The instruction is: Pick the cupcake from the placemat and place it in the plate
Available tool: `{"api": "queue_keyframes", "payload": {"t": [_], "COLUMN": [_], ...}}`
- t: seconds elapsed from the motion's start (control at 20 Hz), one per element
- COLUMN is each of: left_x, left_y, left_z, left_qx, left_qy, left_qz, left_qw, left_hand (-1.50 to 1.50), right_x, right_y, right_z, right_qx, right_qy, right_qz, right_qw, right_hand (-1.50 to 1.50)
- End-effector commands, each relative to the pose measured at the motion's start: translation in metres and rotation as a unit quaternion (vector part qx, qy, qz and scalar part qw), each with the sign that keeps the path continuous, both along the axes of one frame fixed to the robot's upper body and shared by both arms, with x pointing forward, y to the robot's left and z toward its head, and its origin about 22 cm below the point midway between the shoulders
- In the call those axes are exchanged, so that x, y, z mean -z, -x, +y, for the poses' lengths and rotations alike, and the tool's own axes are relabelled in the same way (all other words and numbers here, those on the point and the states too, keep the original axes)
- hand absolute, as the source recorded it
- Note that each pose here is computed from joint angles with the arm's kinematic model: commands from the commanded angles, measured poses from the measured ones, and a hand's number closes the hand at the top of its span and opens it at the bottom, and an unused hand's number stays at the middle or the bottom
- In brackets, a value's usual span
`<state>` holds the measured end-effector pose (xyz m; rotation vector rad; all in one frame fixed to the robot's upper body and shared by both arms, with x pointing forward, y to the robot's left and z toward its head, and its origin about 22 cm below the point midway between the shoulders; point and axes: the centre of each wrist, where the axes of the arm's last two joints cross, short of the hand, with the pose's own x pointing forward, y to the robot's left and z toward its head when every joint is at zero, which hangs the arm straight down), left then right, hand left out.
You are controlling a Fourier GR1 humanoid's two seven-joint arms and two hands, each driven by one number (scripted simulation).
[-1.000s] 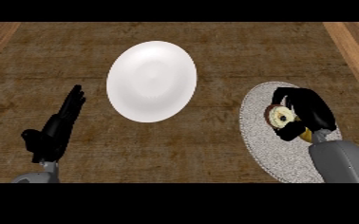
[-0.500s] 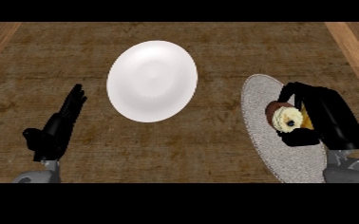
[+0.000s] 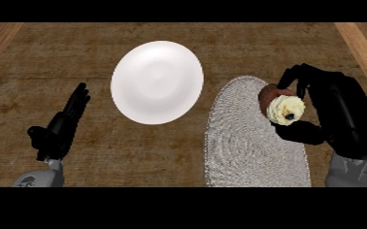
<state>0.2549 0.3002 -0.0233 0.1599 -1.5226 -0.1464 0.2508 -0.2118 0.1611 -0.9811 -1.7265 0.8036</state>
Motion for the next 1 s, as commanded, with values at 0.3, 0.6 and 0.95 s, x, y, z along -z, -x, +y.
{"api": "queue_keyframes", "payload": {"t": [0.3, 0.6, 0.95], "left_x": [-0.008, -0.017, -0.001], "left_y": [-0.006, -0.018, -0.015], "left_z": [0.005, -0.008, -0.003], "left_qx": [0.005, 0.011, 0.007], "left_qy": [0.002, -0.001, 0.003], "left_qz": [-0.006, 0.000, -0.003], "left_qw": [1.0000, 0.9999, 1.0000], "left_hand": [0.00, 0.00, 0.00], "right_x": [-0.027, -0.009, 0.019], "right_y": [-0.025, -0.060, -0.096], "right_z": [0.090, 0.133, 0.186], "right_qx": [-0.045, -0.072, -0.075], "right_qy": [-0.005, -0.020, -0.029], "right_qz": [0.002, 0.038, 0.052], "right_qw": [0.999, 0.996, 0.995], "right_hand": [1.50, 1.50, 1.50]}}
